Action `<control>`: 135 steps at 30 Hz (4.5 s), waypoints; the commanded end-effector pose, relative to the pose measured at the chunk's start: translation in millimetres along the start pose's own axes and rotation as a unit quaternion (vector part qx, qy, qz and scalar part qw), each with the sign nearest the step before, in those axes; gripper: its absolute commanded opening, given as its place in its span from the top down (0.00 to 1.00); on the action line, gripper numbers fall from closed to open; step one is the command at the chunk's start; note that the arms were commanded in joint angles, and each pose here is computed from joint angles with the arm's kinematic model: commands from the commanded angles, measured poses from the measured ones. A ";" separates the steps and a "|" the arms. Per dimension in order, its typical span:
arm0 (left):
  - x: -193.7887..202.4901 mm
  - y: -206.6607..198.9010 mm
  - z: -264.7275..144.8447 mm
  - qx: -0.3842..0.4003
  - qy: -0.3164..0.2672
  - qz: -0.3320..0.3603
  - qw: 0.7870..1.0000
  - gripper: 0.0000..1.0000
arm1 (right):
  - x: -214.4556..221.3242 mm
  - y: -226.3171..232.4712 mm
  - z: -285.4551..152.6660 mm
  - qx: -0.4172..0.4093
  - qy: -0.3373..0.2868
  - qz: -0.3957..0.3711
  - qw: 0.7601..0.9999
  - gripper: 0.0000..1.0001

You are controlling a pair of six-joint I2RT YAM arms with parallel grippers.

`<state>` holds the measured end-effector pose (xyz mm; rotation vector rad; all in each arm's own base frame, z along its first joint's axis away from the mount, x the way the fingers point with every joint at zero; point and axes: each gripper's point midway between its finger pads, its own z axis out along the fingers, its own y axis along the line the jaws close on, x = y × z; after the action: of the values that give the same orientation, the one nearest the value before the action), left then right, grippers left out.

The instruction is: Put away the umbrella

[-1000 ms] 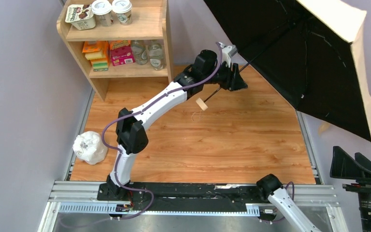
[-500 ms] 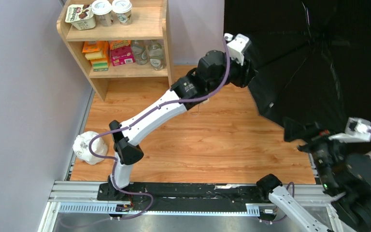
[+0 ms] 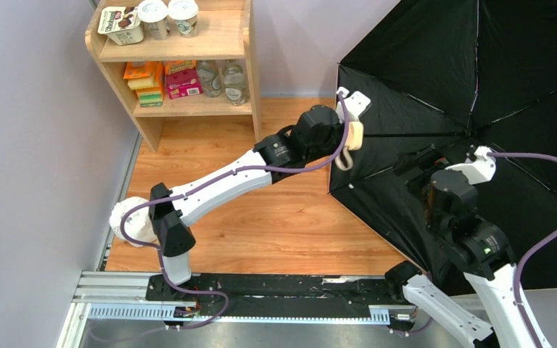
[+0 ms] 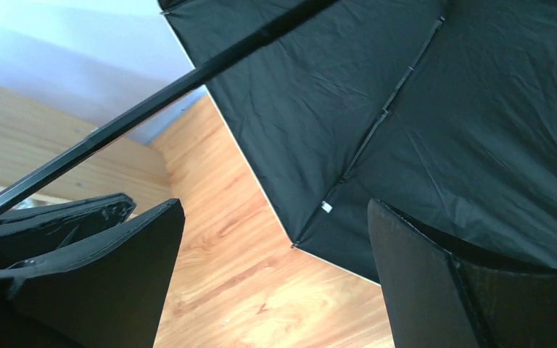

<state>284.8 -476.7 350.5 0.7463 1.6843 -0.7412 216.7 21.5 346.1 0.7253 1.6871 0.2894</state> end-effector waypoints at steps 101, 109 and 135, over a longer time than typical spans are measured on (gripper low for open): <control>38.0 -53.3 -61.9 0.151 0.094 -0.139 0.974 1.00 | -54.9 136.4 40.4 -0.348 -0.070 0.042 0.934 0.93; 41.1 -14.5 -59.2 -0.004 0.062 -0.101 0.993 1.00 | -55.6 79.3 85.4 -0.131 -0.050 0.111 0.984 0.09; 59.7 -26.2 -57.1 -0.014 0.042 -0.105 0.994 1.00 | -85.3 78.1 173.7 -0.094 -0.042 0.202 0.974 0.15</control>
<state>219.6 -449.3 269.2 0.6430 1.9560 -0.7912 399.5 -12.0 381.7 0.9971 1.4689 0.6006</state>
